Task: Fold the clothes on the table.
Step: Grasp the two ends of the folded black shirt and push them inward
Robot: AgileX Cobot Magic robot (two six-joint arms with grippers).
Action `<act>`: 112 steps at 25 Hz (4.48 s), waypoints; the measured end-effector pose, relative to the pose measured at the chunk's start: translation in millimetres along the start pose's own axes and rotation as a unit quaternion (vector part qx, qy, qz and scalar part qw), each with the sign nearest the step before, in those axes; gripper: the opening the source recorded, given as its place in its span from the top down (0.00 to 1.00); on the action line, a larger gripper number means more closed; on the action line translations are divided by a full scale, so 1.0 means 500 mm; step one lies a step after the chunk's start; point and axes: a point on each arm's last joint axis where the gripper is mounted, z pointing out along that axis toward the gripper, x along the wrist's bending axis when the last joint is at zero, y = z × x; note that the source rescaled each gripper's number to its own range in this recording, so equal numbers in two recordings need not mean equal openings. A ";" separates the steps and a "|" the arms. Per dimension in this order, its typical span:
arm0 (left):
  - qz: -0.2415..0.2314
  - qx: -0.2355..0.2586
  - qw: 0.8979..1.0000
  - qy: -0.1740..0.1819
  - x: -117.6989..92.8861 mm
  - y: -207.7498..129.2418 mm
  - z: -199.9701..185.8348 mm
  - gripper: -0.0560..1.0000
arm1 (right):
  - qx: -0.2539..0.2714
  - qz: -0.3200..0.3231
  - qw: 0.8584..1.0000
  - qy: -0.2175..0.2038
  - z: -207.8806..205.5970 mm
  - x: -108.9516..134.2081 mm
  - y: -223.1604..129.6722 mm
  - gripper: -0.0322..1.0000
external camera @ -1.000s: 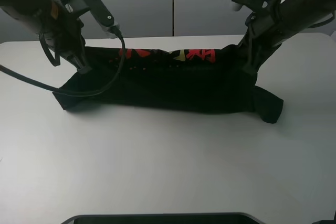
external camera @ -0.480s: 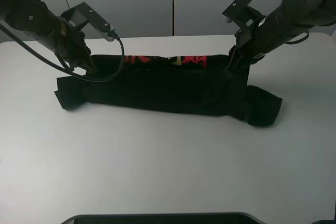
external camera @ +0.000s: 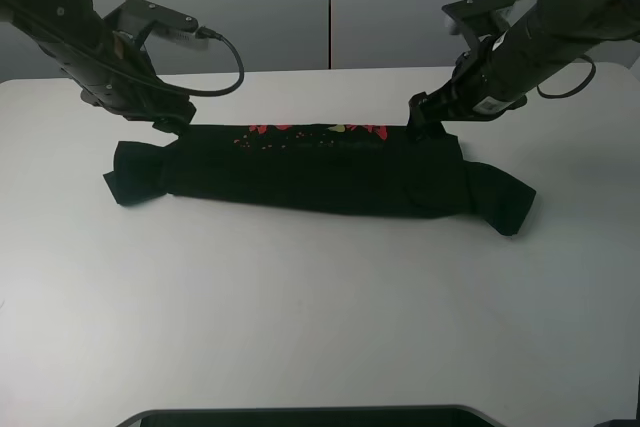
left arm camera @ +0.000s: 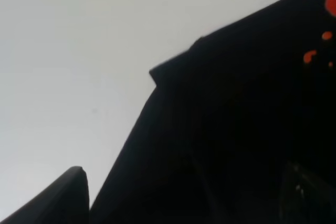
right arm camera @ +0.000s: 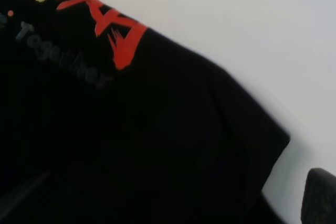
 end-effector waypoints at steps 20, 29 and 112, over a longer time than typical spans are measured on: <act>-0.099 0.185 0.977 -0.049 0.051 -0.050 0.102 0.05 | 0.103 0.125 0.987 0.005 -0.043 0.003 0.022 0.00; -0.115 0.177 0.976 -0.051 0.061 -0.056 0.135 0.05 | 0.118 0.151 0.981 0.001 -0.042 0.004 0.016 0.00; -0.104 0.198 0.971 -0.082 0.085 -0.015 0.185 0.05 | 0.219 0.225 0.947 -0.068 0.145 -0.021 -0.046 0.09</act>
